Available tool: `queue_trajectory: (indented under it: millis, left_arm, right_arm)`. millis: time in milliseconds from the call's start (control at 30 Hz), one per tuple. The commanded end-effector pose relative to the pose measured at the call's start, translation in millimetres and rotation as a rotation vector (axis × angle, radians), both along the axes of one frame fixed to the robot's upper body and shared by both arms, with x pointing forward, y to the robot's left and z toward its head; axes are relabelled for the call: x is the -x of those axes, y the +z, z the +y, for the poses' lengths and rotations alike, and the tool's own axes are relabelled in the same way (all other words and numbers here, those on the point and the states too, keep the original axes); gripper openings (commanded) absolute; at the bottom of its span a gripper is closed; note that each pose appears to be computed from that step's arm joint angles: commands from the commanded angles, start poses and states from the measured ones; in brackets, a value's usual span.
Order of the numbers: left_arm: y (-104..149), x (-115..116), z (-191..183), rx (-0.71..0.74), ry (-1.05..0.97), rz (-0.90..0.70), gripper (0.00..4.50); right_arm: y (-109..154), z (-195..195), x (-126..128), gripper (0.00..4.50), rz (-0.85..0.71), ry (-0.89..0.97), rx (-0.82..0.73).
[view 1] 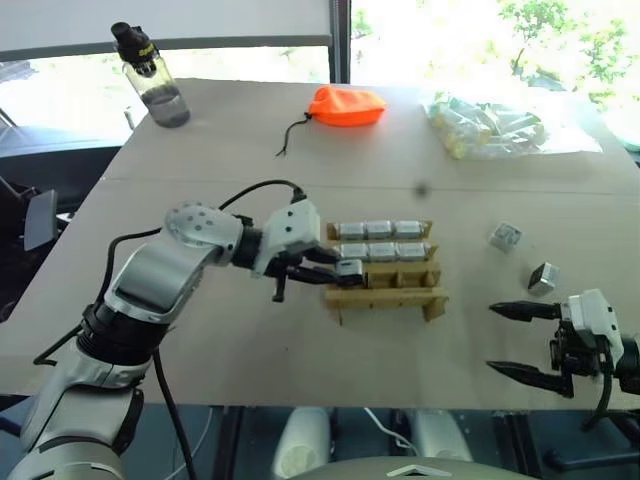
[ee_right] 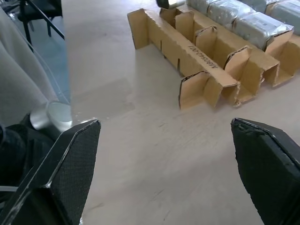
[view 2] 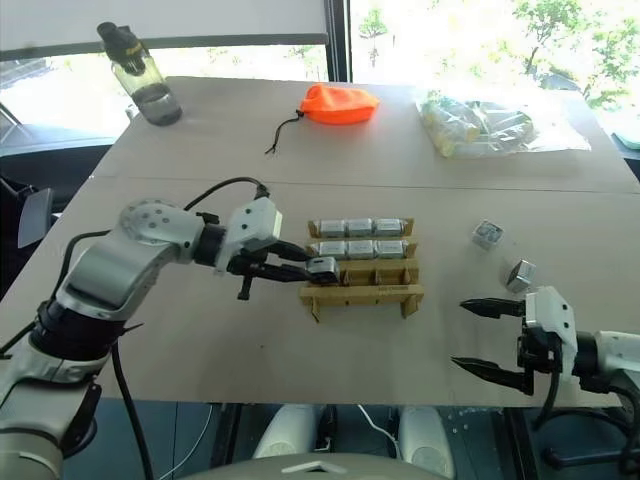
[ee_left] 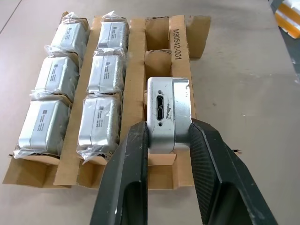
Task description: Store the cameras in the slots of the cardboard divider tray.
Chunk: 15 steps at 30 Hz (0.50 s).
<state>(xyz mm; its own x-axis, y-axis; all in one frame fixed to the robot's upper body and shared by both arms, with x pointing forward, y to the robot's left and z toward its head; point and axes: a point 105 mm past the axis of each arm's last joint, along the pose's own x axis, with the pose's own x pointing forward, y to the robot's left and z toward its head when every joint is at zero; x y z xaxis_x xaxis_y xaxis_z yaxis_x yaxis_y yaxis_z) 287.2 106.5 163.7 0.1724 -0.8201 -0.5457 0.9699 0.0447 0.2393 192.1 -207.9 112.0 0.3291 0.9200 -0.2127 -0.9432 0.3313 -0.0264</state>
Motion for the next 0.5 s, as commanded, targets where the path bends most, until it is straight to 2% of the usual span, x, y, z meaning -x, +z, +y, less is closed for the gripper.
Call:
queue_trajectory:
  millis: [33,233,400,500]
  left_arm:
    - [0.7,-2.5,-1.6,-0.017,0.022,-0.033,0.68]
    - [-1.7,-1.9,-2.0,-0.020,0.030,-0.037,0.68]
    - [-5.5,-2.1,-1.4,-0.027,0.040,-0.037,0.68]
    - [-6.4,-1.8,-1.6,-0.030,0.036,-0.036,0.68]
  right_arm:
    - [12.7,-8.7,3.9,4.41,-0.054,-0.019,-0.061]
    - [18.1,-18.2,12.3,4.41,-0.153,-0.066,-0.156]
    - [6.4,-20.7,26.5,4.41,-0.149,-0.130,-0.172]
    - [6.8,-20.7,26.8,4.41,-0.157,-0.139,-0.172]
